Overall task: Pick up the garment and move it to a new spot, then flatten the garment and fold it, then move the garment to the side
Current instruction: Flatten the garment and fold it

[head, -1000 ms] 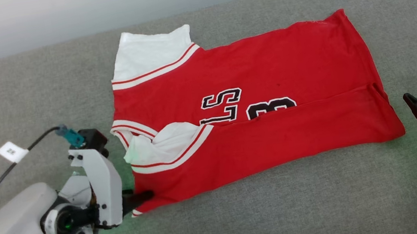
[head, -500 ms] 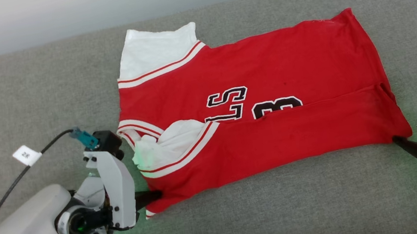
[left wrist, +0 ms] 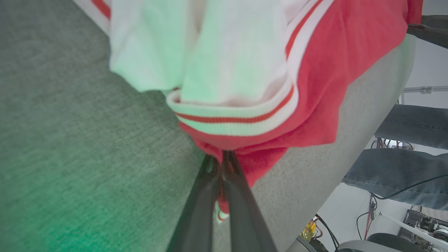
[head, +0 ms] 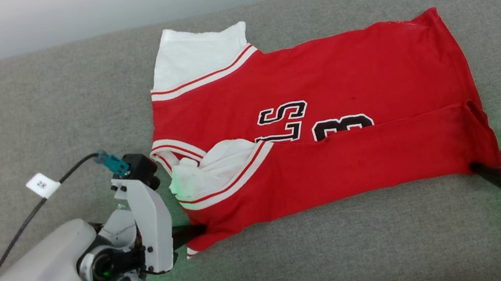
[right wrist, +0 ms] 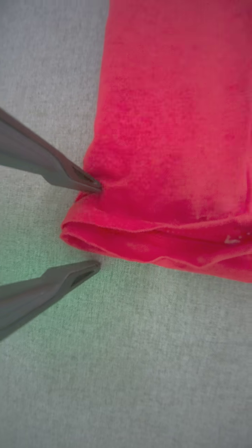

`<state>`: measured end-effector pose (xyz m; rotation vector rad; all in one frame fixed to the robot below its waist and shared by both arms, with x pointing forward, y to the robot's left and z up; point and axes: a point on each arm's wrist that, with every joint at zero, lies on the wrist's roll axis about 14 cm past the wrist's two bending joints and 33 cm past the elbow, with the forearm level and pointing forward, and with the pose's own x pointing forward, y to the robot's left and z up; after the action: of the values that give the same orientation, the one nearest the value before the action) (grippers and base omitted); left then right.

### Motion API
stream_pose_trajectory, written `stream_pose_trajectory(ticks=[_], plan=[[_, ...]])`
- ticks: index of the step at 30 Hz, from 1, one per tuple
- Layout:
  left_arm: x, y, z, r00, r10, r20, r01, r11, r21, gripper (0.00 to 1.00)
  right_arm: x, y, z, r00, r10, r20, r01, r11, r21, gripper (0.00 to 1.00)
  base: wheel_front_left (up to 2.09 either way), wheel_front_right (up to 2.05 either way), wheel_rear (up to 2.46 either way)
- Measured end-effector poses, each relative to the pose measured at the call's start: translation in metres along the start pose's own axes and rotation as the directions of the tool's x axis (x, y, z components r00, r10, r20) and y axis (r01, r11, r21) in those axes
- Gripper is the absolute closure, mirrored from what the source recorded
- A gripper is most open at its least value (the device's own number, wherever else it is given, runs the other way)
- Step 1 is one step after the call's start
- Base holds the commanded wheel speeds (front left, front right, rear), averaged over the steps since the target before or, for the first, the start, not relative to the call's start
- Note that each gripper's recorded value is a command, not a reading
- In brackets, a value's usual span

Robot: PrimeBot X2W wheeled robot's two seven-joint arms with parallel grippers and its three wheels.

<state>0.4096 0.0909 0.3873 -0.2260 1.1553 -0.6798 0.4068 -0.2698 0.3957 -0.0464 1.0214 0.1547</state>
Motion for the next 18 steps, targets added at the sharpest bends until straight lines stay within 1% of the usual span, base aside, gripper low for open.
stream_pose_trajectory(ticks=[1, 2, 12, 18], plan=[[0.000, 0.000, 0.000, 1.000, -0.002, 0.003, 0.002, 1.000, 0.001, 1.00, 0.001, 0.001, 0.001, 1.000, 0.006, 0.011, -0.006, 1.000, 0.009, 0.93, 0.00, 0.00, 0.00], [0.000, 0.000, 0.000, 1.000, -0.003, 0.005, 0.003, 1.000, 0.001, 1.00, 0.001, 0.001, 0.001, 1.000, 0.007, 0.017, -0.008, 1.000, 0.015, 1.00, 0.00, 0.00, 0.00], [-0.010, -0.002, -0.003, 0.998, -0.010, 0.066, 0.010, 1.000, 0.006, 1.00, -0.007, 0.004, 0.011, 0.996, 0.024, 0.085, -0.024, 1.000, 0.005, 1.00, 0.00, 0.00, 0.00], [-0.030, -0.001, -0.015, 0.995, 0.000, 0.096, -0.002, 1.000, 0.025, 1.00, -0.015, 0.007, -0.002, 0.995, 0.052, 0.088, -0.053, 0.999, 0.009, 1.00, 0.00, 0.00, 0.00]])
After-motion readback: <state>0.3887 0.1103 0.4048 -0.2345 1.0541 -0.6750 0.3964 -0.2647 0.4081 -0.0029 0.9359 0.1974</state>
